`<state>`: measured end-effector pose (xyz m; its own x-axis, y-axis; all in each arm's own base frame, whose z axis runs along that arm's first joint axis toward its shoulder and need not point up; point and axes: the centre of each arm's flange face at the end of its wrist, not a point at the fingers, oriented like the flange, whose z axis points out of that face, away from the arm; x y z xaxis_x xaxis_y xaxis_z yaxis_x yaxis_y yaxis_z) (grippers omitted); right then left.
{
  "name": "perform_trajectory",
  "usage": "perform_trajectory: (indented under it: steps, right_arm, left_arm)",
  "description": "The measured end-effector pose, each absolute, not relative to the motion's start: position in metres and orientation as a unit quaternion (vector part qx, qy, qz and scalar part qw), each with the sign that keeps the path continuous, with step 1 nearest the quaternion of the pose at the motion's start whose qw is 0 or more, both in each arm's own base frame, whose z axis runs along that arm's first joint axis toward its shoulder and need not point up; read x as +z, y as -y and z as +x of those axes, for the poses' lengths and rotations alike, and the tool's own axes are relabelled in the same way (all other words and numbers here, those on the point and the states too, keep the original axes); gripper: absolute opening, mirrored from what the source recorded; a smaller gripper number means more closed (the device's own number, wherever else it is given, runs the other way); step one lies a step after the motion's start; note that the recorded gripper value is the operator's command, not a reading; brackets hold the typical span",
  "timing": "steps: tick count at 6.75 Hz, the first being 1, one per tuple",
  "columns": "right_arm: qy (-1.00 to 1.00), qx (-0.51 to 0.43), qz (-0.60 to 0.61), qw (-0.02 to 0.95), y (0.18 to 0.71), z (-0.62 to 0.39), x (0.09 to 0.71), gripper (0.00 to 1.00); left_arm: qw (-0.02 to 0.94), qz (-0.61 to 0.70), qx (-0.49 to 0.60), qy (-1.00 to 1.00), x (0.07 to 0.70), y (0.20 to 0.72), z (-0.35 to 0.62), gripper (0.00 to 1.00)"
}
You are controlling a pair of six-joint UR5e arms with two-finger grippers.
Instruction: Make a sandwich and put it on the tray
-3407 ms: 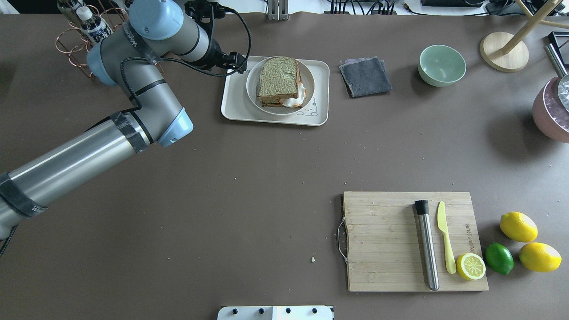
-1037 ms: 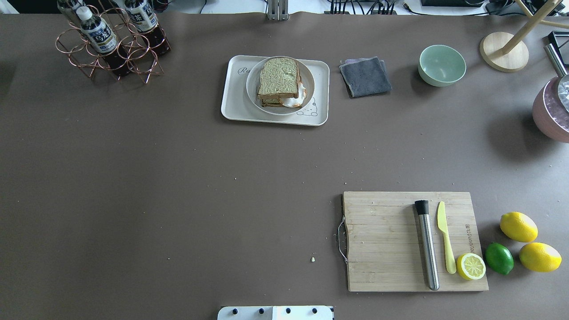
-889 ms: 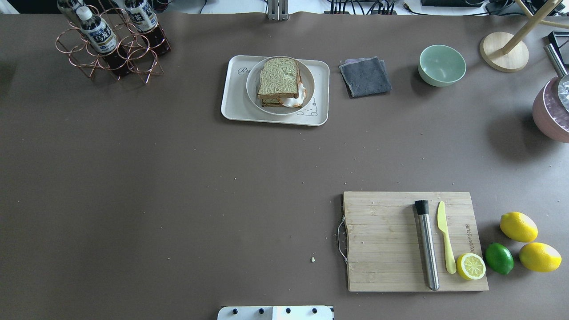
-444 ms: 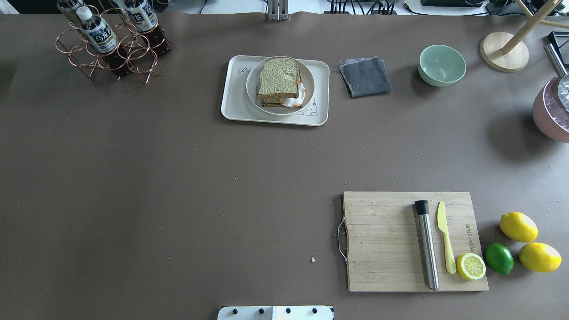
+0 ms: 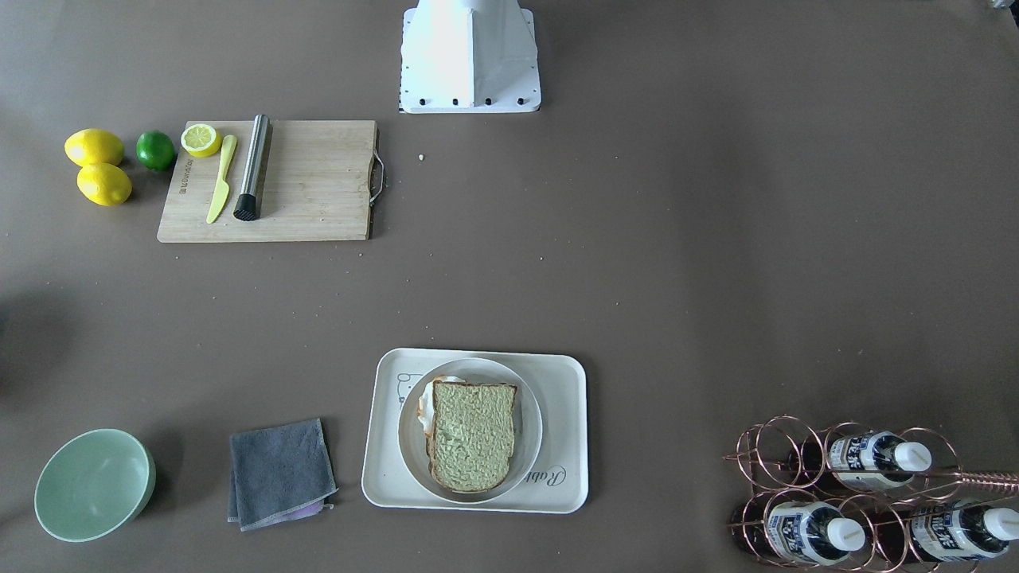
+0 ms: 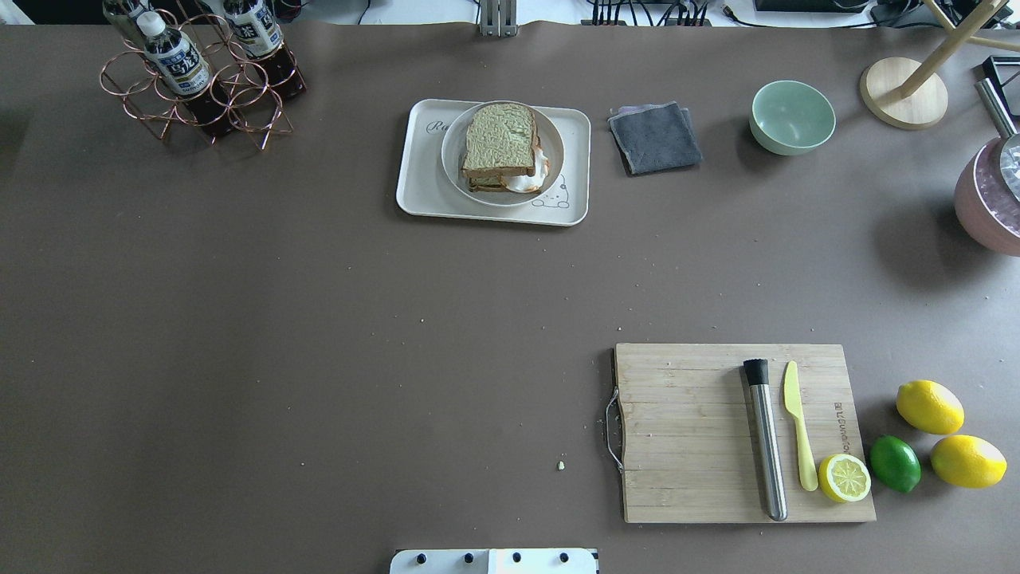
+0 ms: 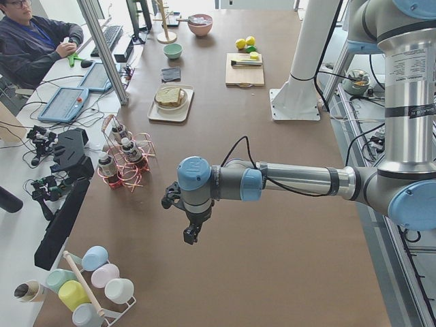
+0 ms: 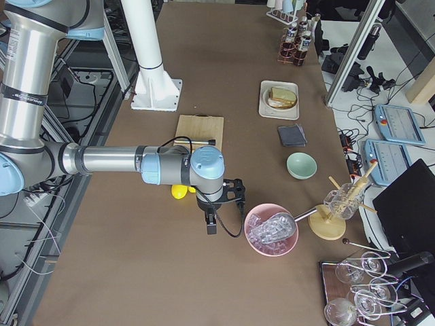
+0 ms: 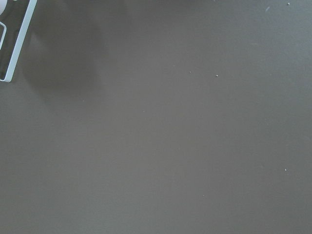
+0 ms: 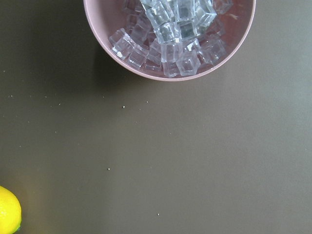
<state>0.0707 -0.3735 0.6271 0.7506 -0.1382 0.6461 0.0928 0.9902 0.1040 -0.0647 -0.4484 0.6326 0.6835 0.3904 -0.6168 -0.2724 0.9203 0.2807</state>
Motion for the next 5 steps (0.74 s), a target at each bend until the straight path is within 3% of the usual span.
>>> perform_trajectory:
  steps: [5]
  right_arm:
    - [0.348, -0.060, 0.037, 0.935, 0.3755, 0.0707, 0.6218, 1.00]
  left_arm:
    - [0.911, 0.085, 0.181, -0.361, 0.6319, 0.4485, -0.0636, 0.97]
